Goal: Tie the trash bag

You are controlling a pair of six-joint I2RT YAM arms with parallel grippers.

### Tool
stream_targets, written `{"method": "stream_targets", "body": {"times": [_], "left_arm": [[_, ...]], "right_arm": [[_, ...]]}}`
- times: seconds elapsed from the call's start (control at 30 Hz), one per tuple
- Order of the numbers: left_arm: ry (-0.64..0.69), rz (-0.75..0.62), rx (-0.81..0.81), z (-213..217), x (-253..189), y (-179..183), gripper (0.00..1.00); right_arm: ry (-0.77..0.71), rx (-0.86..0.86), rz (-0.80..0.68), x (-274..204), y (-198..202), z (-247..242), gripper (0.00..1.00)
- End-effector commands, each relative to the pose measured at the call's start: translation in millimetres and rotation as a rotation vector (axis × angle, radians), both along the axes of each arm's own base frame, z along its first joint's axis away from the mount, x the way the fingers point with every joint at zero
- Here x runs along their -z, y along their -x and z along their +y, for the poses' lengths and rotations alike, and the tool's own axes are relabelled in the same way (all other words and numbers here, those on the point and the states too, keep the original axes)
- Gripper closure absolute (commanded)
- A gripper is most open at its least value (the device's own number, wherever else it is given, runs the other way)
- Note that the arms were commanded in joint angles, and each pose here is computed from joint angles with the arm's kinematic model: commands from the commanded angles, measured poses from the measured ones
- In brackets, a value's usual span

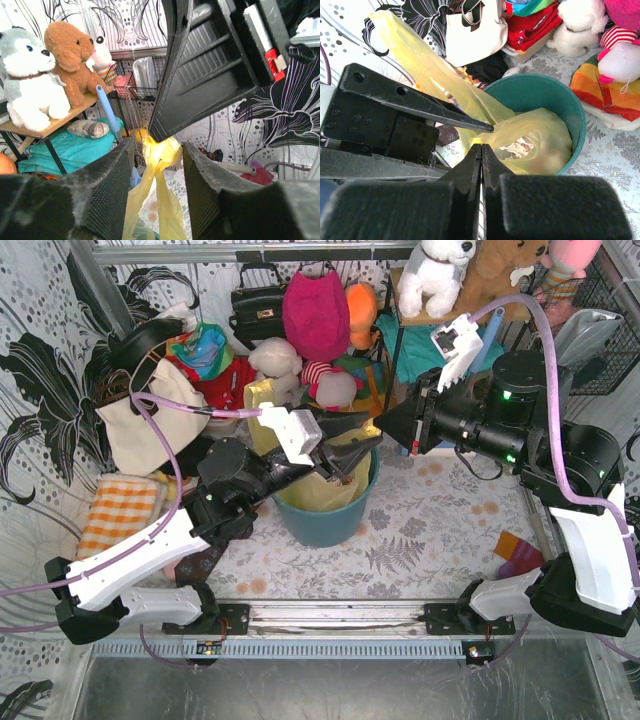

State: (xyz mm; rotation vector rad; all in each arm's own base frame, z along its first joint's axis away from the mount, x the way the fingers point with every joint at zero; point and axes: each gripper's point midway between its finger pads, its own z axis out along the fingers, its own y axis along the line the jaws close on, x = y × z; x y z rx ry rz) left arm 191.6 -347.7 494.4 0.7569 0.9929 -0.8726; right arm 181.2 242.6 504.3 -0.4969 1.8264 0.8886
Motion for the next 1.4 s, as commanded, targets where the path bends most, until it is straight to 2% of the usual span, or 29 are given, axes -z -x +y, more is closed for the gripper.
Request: {"method": "stream_targets", "body": {"times": [0.0, 0.17, 0.37, 0.5, 0.77, 0.9, 0.93, 1.07, 1.1, 1.27, 1.37], "left_arm": [[0.083, -0.047, 0.028, 6.5, -33.3, 11.0, 0.51], [0.062, -0.043, 0.045, 4.7, -29.1, 13.9, 0.61], [0.027, -0.018, 0.017, 1.6, -16.2, 6.1, 0.58], [0.013, -0.007, -0.006, 1.0, -10.7, 0.8, 0.61], [0.011, -0.017, -0.006, 0.0, -14.3, 0.3, 0.79], [-0.003, -0.015, -0.003, -1.4, -12.5, 0.5, 0.99], [-0.008, -0.012, -0.001, -1.3, -11.2, 1.0, 1.0], [-0.019, -0.02, 0.055, 1.7, -4.3, 14.4, 1.0], [-0.016, -0.025, 0.081, 2.4, -2.0, 20.4, 1.0], [-0.03, -0.034, 0.182, 5.9, 13.6, 43.3, 1.0], [-0.045, -0.028, 0.213, 7.2, 21.7, 50.3, 1.0]], "right_arm": [[-0.036, -0.007, -0.026, -13.5, 1.9, -0.2, 1.0], [-0.034, -0.005, -0.025, -12.7, -0.1, 1.4, 1.0], [-0.038, -0.01, -0.033, -15.9, -0.7, 3.0, 1.0], [-0.038, -0.011, -0.032, -15.8, -1.0, 3.7, 1.0], [-0.04, -0.012, -0.032, -16.1, -0.7, 3.9, 1.0], [-0.043, -0.02, -0.036, -16.7, -0.3, 5.3, 1.0], [-0.048, -0.023, -0.04, -18.3, -0.5, 6.1, 1.0], [-0.088, -0.036, -0.079, -33.2, -1.1, 10.0, 0.73], [-0.102, -0.043, -0.091, -38.3, -1.1, 11.8, 0.69], [-0.146, -0.119, -0.132, -56.2, -4.0, 34.1, 0.63], [-0.162, -0.186, -0.158, -65.2, -4.8, 51.2, 0.55]]}}
